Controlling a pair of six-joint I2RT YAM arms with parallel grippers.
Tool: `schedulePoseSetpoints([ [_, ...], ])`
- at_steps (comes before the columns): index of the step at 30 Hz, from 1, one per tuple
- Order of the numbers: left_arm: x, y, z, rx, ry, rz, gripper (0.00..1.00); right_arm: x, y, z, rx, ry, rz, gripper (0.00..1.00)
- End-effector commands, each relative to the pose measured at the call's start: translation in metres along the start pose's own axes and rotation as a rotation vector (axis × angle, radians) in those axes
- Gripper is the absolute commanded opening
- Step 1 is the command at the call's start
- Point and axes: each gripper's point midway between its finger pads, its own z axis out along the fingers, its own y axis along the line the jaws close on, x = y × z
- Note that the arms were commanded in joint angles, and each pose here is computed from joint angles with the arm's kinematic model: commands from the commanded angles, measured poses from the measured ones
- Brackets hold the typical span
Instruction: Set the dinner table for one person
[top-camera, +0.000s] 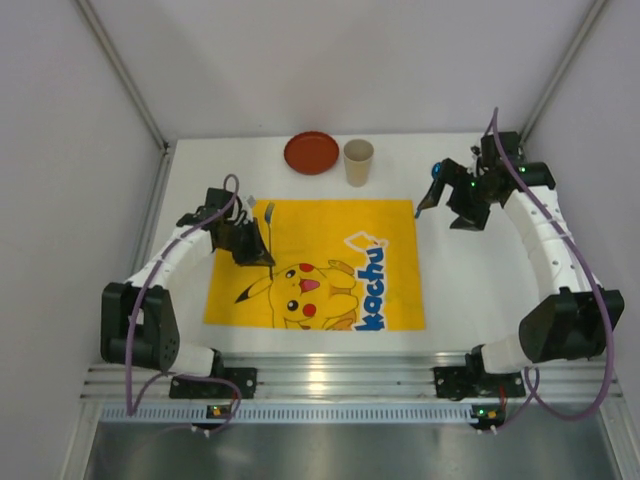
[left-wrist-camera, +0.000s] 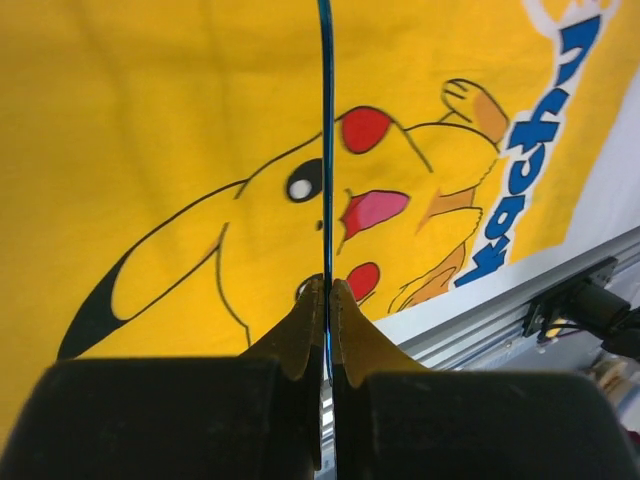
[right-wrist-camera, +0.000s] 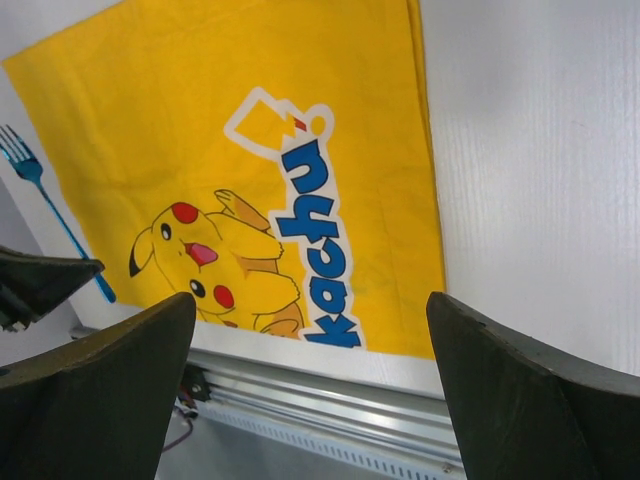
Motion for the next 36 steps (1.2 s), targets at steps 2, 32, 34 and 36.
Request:
schedulePoseSetpoints([
  [2, 0.005, 0.035, 0.001, 0.055, 0.06, -0.087, 0.0, -0.001, 0.014, -0.001, -0.055, -0.022, -0.051, 1.0],
  [32, -0.018, 0.108, -0.069, -0.426, 0.051, -0.321, 0.98, -0.015, 0.006, 0.016, 0.016, -0.047, -0.079, 1.0],
  [34, -0.024, 0.101, -0.07, -0.391, 0.022, -0.318, 0.98, -0.032, 0.006, 0.02, 0.037, -0.074, -0.075, 1.0],
  [36, -0.026, 0.093, -0.072, -0.355, -0.008, -0.307, 0.98, -0.053, 0.003, 0.026, 0.075, -0.11, -0.076, 1.0],
])
